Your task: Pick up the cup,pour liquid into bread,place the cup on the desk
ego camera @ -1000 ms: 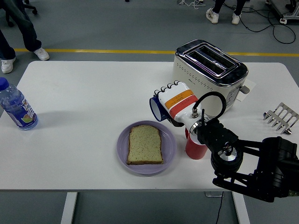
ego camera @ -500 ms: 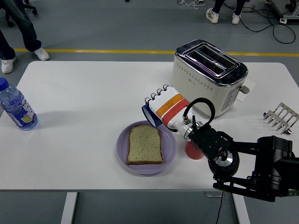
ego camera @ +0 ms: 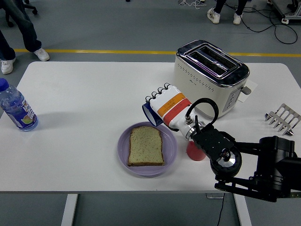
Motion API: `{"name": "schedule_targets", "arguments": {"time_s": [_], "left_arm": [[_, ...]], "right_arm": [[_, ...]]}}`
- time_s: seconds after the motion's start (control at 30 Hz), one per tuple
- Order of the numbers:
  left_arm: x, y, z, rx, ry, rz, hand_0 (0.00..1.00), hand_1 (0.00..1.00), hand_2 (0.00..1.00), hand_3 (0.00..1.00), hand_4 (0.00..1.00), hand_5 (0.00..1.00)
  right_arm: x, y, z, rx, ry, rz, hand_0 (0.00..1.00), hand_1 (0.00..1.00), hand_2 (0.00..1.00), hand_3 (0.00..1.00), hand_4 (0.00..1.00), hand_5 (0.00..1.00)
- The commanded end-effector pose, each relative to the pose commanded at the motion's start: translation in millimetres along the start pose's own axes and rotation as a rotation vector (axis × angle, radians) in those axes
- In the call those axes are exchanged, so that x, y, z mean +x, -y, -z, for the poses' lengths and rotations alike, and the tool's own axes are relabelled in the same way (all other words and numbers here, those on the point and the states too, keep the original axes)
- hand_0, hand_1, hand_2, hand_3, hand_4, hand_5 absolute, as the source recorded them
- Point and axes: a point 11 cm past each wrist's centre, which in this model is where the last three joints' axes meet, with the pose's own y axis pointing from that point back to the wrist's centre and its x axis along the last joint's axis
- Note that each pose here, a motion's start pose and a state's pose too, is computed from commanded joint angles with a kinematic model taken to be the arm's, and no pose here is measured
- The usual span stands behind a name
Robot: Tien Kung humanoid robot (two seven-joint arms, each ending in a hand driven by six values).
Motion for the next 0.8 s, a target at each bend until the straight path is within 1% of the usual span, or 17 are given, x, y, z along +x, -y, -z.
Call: {"name": "schedule_targets", "arguments": {"time_s": [0.07, 0.17, 0.33, 0.5, 0.53, 0.57, 0.63, 0.73, 0.77, 0.8], "left_arm": [[0.1, 0.0, -0.3, -0.001, 0.000, 0.000, 0.635, 0.646, 0.657, 0.553, 0.322, 0.834], [0.2, 0.0, 0.0, 0.000, -0.003, 0.000, 0.635, 0.646, 0.657, 0.553, 0.323, 0.835], [0.1, 0.0, 0.1, 0.000, -0.003, 0.000, 0.635, 0.646, 0.657, 0.553, 0.323, 0.835], [0.3, 0.0, -0.1, -0.001, -0.002, -0.001, 0.636, 0.646, 0.657, 0.552, 0.323, 0.835], [0.3, 0.0, -0.1, -0.001, -0.002, -0.001, 0.636, 0.646, 0.657, 0.552, 0.323, 0.835], [0.2, 0.0, -0.1, -0.001, -0.002, -0.001, 0.635, 0.646, 0.657, 0.554, 0.322, 0.834], [0.2, 0.0, -0.1, -0.001, -0.003, 0.000, 0.635, 0.646, 0.657, 0.554, 0.322, 0.834], [0.6, 0.0, -0.3, -0.001, -0.002, -0.001, 0.635, 0.646, 0.657, 0.554, 0.322, 0.834], [0.5, 0.0, -0.3, -0.001, -0.002, -0.001, 0.635, 0.646, 0.655, 0.552, 0.324, 0.835], [0.5, 0.0, -0.3, -0.001, -0.002, -0.001, 0.635, 0.646, 0.655, 0.552, 0.324, 0.835]], "right_arm": [[2.2, -0.2, -2.6, -0.014, 0.029, -0.011, 0.403, 0.396, 0.542, 0.553, 0.661, 0.002], [5.6, -1.1, -10.7, -0.056, 0.112, -0.026, 0.400, 0.394, 0.542, 0.551, 0.663, 0.002], [13.6, -4.4, -31.2, -0.159, 0.288, -0.065, 0.400, 0.394, 0.542, 0.551, 0.663, 0.002], [18.1, -12.5, -58.7, -0.306, 0.573, -0.102, 0.401, 0.398, 0.541, 0.550, 0.668, 0.002], [17.0, -12.9, -60.7, -0.321, 0.604, -0.095, 0.401, 0.398, 0.541, 0.550, 0.668, 0.002], [17.8, -15.6, -64.3, -0.334, 0.658, -0.107, 0.433, 0.402, 0.541, 0.550, 0.670, 0.002], [23.2, -20.4, -75.1, -0.362, 0.780, -0.158, 0.433, 0.402, 0.541, 0.550, 0.670, 0.002], [24.1, -26.5, -85.6, -0.385, 0.917, -0.167, 0.433, 0.402, 0.541, 0.550, 0.670, 0.002], [24.7, -29.8, -89.3, -0.390, 0.970, -0.176, 0.504, 0.409, 0.541, 0.550, 0.665, 0.002], [24.9, -32.0, -92.2, -0.395, 1.012, -0.181, 0.504, 0.409, 0.541, 0.550, 0.665, 0.002]]}}
